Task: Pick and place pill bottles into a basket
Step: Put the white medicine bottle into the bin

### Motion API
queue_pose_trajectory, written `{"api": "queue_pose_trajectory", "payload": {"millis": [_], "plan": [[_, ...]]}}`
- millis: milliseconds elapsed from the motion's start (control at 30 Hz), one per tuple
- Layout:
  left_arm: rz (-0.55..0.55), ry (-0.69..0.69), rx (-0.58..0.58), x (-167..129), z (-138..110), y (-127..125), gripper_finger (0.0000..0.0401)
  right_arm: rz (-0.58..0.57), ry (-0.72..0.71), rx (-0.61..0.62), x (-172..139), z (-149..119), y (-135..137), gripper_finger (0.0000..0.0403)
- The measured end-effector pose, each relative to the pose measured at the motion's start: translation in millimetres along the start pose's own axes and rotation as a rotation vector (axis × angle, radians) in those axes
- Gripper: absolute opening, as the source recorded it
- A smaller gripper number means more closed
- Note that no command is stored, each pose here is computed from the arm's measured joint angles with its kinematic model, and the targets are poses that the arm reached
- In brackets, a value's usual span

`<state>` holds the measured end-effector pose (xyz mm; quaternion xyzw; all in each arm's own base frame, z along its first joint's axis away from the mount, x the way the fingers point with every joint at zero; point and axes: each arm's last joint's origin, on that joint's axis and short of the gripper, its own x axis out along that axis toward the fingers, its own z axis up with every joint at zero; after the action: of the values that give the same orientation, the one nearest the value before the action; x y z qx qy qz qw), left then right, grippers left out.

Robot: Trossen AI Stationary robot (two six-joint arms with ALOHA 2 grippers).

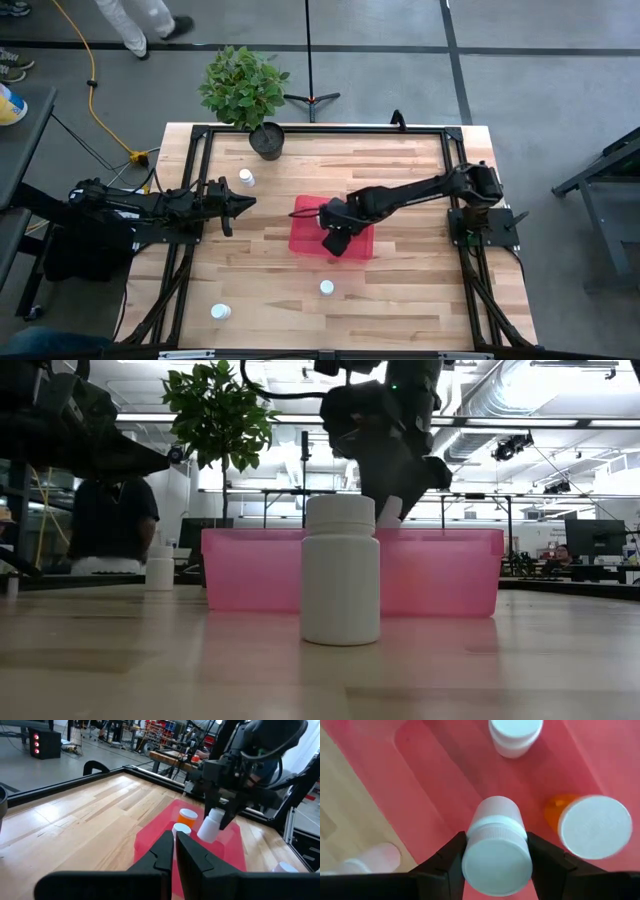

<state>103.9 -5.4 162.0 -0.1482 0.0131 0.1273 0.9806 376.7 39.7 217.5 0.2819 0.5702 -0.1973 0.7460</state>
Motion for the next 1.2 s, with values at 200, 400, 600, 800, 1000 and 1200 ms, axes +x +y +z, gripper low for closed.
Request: {"api": "queue_pose_trajectory", "payload": {"millis": [200,400,600,800,1000,1200], "plan": [[0.0,0.0,0.0,0,0,0,0.0058,-0.02,0.009,-0.015,0,-7,4,0.0162],[0.001,-0.001,0.0,0,0,0,0.0058,-0.074,0.063,-0.02,0,-14,0,0.0162],[0.001,0.0,0.0,0,0,0,0.0058,-0.099,0.106,-0.03,-1,-19,-1,0.0161],[0.001,0.0,0.0,0,0,0,0.0058,-0.082,0.123,-0.059,1,-27,5,0.0161],[0.001,0.0,0.0,0,0,0,0.0058,-0.077,0.181,-0.036,15,-39,1,0.0161],[0.001,0.0,0.0,0,0,0,0.0058,-0.059,0.174,-0.036,18,-42,4,0.0162]]}}
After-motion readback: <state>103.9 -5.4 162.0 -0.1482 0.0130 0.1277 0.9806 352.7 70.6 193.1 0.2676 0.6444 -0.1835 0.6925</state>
